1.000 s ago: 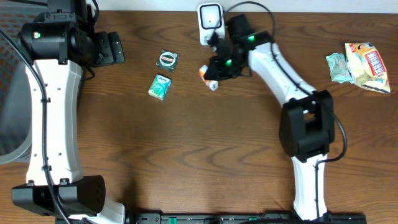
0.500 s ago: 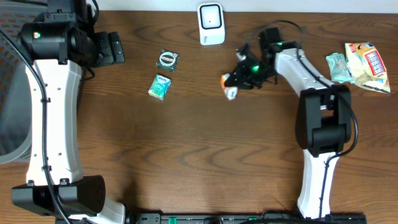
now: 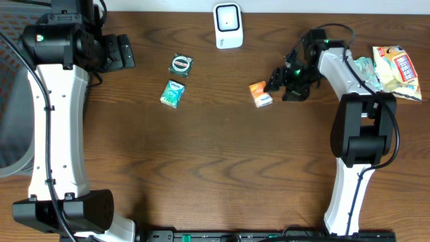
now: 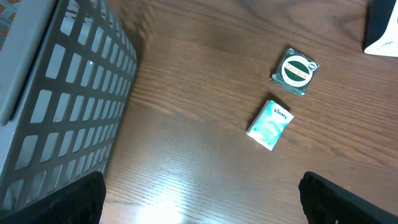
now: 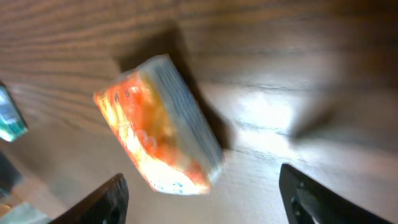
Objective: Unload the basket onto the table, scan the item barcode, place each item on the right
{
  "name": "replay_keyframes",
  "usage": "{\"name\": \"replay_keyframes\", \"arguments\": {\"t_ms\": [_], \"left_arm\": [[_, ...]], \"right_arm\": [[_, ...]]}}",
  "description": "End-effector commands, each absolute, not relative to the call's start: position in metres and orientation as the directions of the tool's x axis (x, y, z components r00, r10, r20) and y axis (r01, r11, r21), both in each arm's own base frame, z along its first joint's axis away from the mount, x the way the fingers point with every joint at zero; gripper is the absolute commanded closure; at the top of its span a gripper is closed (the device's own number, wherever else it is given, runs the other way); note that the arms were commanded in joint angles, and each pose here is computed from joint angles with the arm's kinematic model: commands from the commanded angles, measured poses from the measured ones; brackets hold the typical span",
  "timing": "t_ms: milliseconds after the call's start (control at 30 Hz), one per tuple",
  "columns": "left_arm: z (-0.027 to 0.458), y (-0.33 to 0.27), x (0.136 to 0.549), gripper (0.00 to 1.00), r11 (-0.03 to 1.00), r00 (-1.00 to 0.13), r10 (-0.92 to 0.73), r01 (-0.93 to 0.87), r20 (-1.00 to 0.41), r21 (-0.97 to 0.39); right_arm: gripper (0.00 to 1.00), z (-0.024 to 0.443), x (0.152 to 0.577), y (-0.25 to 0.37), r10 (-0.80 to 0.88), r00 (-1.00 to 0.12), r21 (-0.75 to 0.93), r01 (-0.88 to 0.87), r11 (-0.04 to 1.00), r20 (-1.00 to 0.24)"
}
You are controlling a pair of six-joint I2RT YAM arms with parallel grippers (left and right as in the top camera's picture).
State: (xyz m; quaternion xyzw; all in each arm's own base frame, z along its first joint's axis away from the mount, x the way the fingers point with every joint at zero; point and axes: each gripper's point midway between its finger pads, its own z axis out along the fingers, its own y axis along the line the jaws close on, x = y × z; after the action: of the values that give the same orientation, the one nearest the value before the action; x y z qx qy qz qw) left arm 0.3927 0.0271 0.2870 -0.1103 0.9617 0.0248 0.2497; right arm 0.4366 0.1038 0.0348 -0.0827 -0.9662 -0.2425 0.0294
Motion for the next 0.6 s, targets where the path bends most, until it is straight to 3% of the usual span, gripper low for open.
{"name": "replay_keyframes", "arguments": {"t_ms": [0,200,333,433,567], "left_arm": [[0.284,0.031,0.392,0.02,0.970,-0.851,-0.212,-0.244,-0.480,0.004],[0.284,0.031,0.392,0.02,0.970,-0.851,-0.211,-0.243,-0.480,0.004],[0.284,0.031,0.392,0.02,0.970,-0.851,-0.212,-0.244,-0.480,0.004],[0.284,0.031,0.392,0.02,0.970,-0.851,-0.212,-0.244,-0.480,0.004],[0.284,0.031,0.392,0.02,0.970,-0.851,-0.211,-0.243,-0.480,0.004]], "right_arm": [[0.27,0.063,0.456,0.079,0.144,-0.990,0.349,0.136,0.927,0.003],[0.23,0.116,0.469,0.077,0.118,-0.989,0.298,0.086,0.951,-0.090],[0.15,0.116,0.472,0.086,0.095,-0.990,0.299,0.059,0.952,-0.108],[0.01,0.116,0.474,0.091,0.085,-0.989,0.301,0.045,0.953,-0.119],[0.01,0.116,0.475,0.094,0.080,-0.989,0.302,0.039,0.953,-0.125]]}}
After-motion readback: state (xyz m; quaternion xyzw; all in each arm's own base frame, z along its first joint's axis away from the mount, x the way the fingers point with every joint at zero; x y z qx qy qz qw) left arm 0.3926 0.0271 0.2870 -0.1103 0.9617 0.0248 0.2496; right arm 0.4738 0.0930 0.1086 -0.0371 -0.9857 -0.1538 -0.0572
